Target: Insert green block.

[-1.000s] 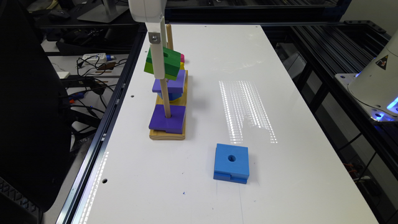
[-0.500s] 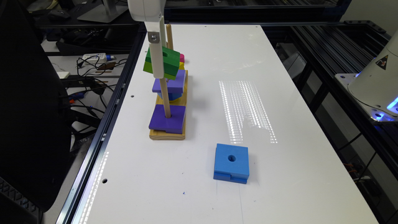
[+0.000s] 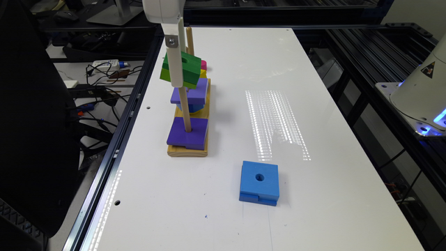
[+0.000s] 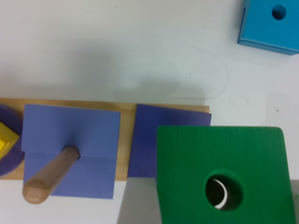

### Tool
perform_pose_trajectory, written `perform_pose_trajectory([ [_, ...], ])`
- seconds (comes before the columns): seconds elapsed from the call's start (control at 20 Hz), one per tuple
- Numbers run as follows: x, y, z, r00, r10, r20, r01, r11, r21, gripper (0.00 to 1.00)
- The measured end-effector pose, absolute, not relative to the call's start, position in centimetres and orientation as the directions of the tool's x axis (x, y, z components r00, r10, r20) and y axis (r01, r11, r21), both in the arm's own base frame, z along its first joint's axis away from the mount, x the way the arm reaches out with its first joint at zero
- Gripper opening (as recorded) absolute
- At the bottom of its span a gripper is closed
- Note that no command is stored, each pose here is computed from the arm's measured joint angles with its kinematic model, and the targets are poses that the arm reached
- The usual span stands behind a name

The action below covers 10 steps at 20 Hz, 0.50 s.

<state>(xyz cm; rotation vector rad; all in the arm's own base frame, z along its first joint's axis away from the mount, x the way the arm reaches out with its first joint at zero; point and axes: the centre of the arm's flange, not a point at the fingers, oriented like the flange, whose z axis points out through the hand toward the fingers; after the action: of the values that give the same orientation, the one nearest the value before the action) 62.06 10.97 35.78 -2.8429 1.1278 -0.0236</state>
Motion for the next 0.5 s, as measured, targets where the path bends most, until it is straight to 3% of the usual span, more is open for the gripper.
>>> perform_pose_trajectory([
  [0.5, 62.16, 10.94, 35.33, 0.7278, -0.6856, -0.018, -0.6844, -0.7244, -0.083, 0.0],
])
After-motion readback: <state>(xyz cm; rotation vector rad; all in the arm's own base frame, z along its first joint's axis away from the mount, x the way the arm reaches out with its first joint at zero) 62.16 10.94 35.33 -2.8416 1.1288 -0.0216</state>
